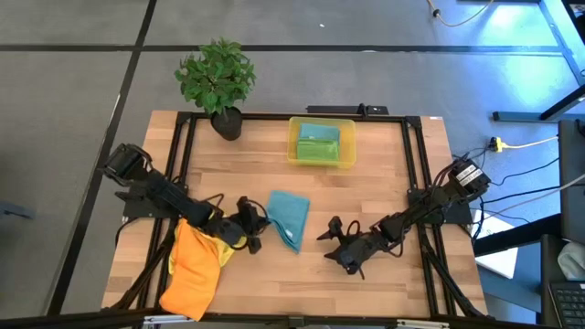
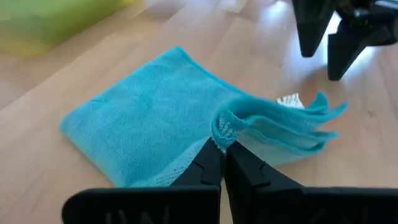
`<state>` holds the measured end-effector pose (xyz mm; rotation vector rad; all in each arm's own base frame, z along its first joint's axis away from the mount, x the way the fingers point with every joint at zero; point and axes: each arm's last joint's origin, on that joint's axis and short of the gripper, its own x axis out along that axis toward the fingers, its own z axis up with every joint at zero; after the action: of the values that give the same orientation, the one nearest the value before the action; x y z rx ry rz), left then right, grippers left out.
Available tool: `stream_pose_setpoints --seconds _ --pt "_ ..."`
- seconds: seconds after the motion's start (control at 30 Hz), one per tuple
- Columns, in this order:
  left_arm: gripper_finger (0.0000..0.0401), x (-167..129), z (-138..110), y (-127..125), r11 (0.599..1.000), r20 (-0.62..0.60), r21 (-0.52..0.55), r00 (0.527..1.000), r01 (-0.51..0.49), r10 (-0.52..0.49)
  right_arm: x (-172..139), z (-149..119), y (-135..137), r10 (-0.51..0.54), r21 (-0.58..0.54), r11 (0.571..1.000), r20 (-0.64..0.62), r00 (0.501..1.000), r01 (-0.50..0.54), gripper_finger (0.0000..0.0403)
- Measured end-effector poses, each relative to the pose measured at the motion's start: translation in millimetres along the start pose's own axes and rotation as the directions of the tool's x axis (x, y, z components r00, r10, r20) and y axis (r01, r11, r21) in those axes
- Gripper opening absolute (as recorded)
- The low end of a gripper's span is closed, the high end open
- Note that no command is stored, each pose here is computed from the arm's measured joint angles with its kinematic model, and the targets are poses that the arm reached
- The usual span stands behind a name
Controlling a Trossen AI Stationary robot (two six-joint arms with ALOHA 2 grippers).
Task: Fold microfiber towels
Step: Fold the blue microfiber towel
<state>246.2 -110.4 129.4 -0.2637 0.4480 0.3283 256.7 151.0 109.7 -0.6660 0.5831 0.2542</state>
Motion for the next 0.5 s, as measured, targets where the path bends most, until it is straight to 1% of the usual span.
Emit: stream_pose_setpoints --seconds 0.07,0.17,0.27,0.4,0.5 --pt "0.0000 1 3 2 1.000 0.006 -0.013 1.000 0.021 -0.021 1 1 -2 -0.015 0.017 1.000 0.008 1.000 0.015 0.0311" --pt "0.0000 2 6 2 0.999 0.020 0.002 0.999 0.040 -0.040 3 4 -7 -0.041 0.081 0.996 0.048 0.998 0.037 0.0311" --pt "0.0000 2 7 2 0.999 0.025 0.005 0.999 0.040 -0.040 8 6 -12 -0.063 0.132 0.990 0.103 0.993 0.049 0.0311" --pt "0.0000 3 7 2 0.999 0.027 0.004 0.999 0.042 -0.042 19 8 -13 -0.119 0.193 0.978 0.198 0.973 0.080 0.0310" --pt "0.0000 2 7 2 0.999 0.027 0.006 0.999 0.044 -0.044 28 3 -12 -0.139 0.214 0.973 0.217 0.966 0.092 0.0310"
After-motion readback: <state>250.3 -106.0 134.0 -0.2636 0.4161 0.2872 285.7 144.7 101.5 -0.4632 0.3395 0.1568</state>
